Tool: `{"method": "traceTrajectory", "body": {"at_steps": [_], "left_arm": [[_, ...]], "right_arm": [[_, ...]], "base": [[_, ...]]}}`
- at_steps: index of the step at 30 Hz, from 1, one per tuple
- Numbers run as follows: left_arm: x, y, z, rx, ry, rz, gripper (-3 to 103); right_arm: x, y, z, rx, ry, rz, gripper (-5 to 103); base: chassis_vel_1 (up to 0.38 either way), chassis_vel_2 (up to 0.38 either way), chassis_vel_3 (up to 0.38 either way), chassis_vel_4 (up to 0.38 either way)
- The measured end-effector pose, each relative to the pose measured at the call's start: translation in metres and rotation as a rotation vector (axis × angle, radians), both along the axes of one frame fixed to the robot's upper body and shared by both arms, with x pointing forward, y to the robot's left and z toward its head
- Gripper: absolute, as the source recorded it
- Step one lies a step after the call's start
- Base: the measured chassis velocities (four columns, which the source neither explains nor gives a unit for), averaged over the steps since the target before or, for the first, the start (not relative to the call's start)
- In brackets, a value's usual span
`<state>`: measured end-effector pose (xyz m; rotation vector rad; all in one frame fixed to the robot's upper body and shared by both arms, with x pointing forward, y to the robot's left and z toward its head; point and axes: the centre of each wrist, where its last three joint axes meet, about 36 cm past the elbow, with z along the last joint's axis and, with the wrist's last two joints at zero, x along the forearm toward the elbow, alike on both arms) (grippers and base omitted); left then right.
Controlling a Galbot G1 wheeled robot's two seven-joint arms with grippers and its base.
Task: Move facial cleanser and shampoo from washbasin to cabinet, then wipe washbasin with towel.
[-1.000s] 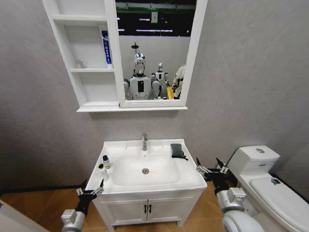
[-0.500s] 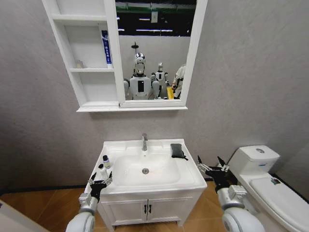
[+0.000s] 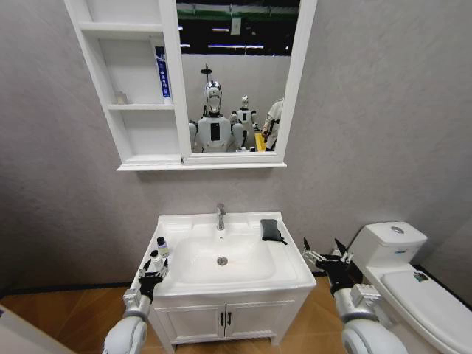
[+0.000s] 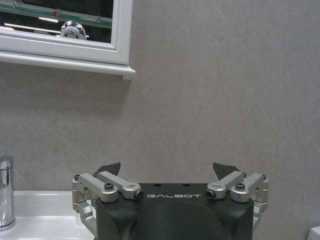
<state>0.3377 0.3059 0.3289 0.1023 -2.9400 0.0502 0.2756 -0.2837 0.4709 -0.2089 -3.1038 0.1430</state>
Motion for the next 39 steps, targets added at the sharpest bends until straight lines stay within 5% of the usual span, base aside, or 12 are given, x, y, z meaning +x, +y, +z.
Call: {"method": "traceTrajectory", "body": {"at_steps": [6, 10, 14, 18, 20, 21, 23, 24, 27, 32, 34, 39], "left_arm": [[-0.006, 0.003, 0.010, 0.007, -0.022, 0.007, 34], [-0.012, 0.004, 0.021, 0.019, -0.047, 0.008, 33], [-0.027, 0.009, 0.080, 0.084, -0.135, 0.018, 33], [-0.030, 0.012, 0.103, 0.095, -0.151, 0.022, 33], [-0.030, 0.014, 0.150, 0.098, -0.188, 0.019, 33], [-0.030, 0.014, 0.150, 0.098, -0.188, 0.019, 33], [-0.029, 0.009, 0.213, 0.072, -0.197, 0.003, 33], [-0.029, 0.009, 0.213, 0.072, -0.197, 0.003, 33], [-0.006, 0.005, 0.302, 0.063, -0.157, -0.127, 33], [0.022, 0.021, 0.351, 0.072, -0.177, -0.155, 33], [0.037, 0.044, 0.382, 0.118, -0.188, -0.134, 32], [0.056, 0.069, 0.408, 0.146, -0.180, -0.105, 32]], "right_arm": [[0.000, 0.003, -0.001, -0.004, 0.007, 0.002, 100], [0.000, 0.003, -0.002, -0.005, 0.009, 0.004, 100], [0.002, 0.005, -0.002, -0.004, 0.011, 0.011, 100], [0.004, 0.005, -0.002, -0.003, 0.010, 0.013, 100], [0.005, 0.007, -0.002, 0.000, 0.008, 0.017, 100], [0.005, 0.007, -0.002, 0.000, 0.008, 0.017, 100], [0.007, 0.008, -0.002, 0.002, 0.006, 0.020, 100], [0.007, 0.008, -0.002, 0.002, 0.006, 0.020, 100], [0.007, 0.007, -0.005, 0.006, 0.002, 0.015, 100], [0.003, 0.008, -0.008, -0.005, 0.003, 0.019, 100], [0.005, 0.010, -0.007, -0.005, -0.003, 0.039, 100], [0.006, 0.007, -0.009, -0.008, -0.008, 0.043, 100]], "base": [[0.000, 0.000, 0.000, 0.000], [0.000, 0.000, 0.000, 0.000], [0.000, 0.000, 0.000, 0.000], [0.000, 0.000, 0.000, 0.000], [0.000, 0.000, 0.000, 0.000], [0.000, 0.000, 0.000, 0.000], [0.000, 0.000, 0.000, 0.000], [0.000, 0.000, 0.000, 0.000], [0.000, 0.000, 0.000, 0.000], [0.000, 0.000, 0.000, 0.000], [0.000, 0.000, 0.000, 0.000], [0.000, 0.000, 0.000, 0.000]]}}
